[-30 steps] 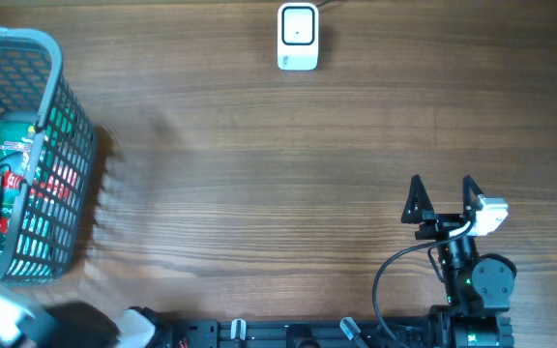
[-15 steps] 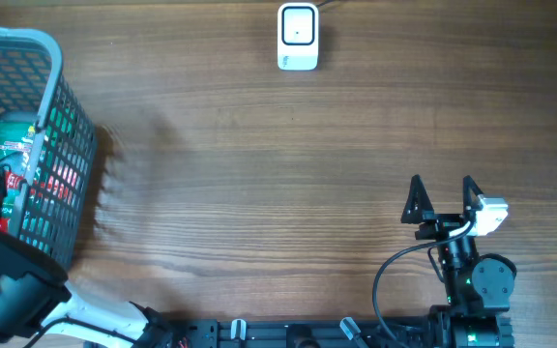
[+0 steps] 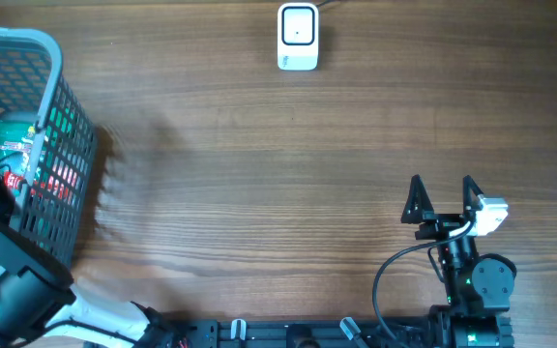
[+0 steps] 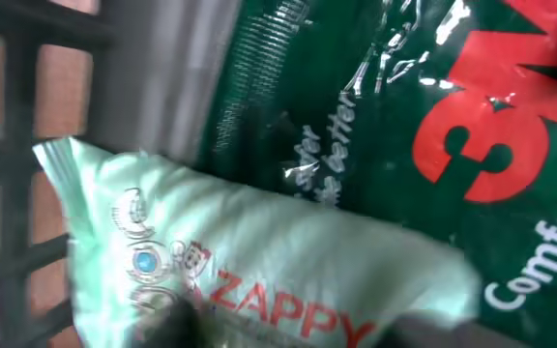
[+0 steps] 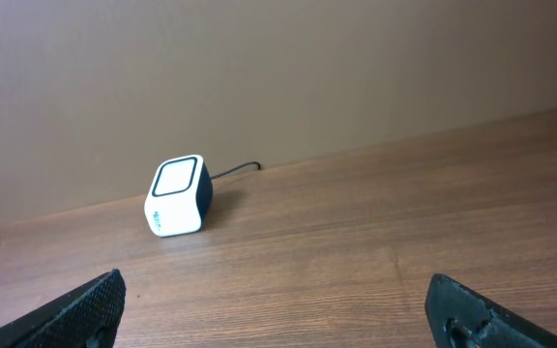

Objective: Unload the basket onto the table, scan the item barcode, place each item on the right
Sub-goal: 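Reach the left gripper into the basket and grasp the mint-green packet, then lift the green packet out and place it on the table centre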

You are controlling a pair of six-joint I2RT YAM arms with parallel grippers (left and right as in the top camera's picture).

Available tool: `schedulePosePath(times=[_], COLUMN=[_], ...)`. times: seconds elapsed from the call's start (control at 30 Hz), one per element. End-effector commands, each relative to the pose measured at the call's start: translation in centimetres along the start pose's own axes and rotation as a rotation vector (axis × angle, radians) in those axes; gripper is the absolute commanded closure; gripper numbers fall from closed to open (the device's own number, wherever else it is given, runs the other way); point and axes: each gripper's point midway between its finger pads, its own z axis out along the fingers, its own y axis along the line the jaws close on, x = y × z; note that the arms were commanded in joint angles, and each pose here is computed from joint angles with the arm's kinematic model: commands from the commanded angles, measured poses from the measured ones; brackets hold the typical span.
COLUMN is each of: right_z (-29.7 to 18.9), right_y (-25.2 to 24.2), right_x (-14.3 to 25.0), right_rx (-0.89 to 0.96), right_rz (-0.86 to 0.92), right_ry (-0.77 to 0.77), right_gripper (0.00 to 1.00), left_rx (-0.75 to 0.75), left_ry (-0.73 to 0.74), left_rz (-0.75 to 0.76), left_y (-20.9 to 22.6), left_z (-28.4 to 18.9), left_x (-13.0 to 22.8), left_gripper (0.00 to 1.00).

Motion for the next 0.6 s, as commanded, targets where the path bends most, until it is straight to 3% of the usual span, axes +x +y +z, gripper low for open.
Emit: schedulePosePath(times=[0.0, 0.13, 0.3, 0.4, 0.57], right_z=[0.0, 0.0, 0.0, 0.0, 0.0], right_y=[-0.1, -0.1, -0.1, -0.1, -0.1], right_x=[-0.2, -0.2, -0.2, -0.2, -0.2], right_rx=[0.008, 0.008, 0.008, 0.008, 0.008], right_rz=[-0.009, -0.009, -0.010, -0.010, -0.010], right_ry=[-0.011, -0.011, -0.011, -0.011, -0.011], right_gripper=[0.00, 0.00, 0.00, 0.01, 0.00], left_rx=[-0.027, 0.041, 0.252, 0.545, 0.897], left_ry=[0.085, 0.038, -0.030, -0.004, 0.038], left_rz=[0.000, -0.020, -0.058, 0.014, 0.112], left_y=[0.3, -0.9, -1.9, -2.8, -0.7], left_z=[2.0, -2.9, -15.0, -23.9, -33.1], left_x=[2.0, -0.7, -4.7, -4.1, -0.1], left_gripper=[0.96, 0.96, 0.96, 0.96, 0.96])
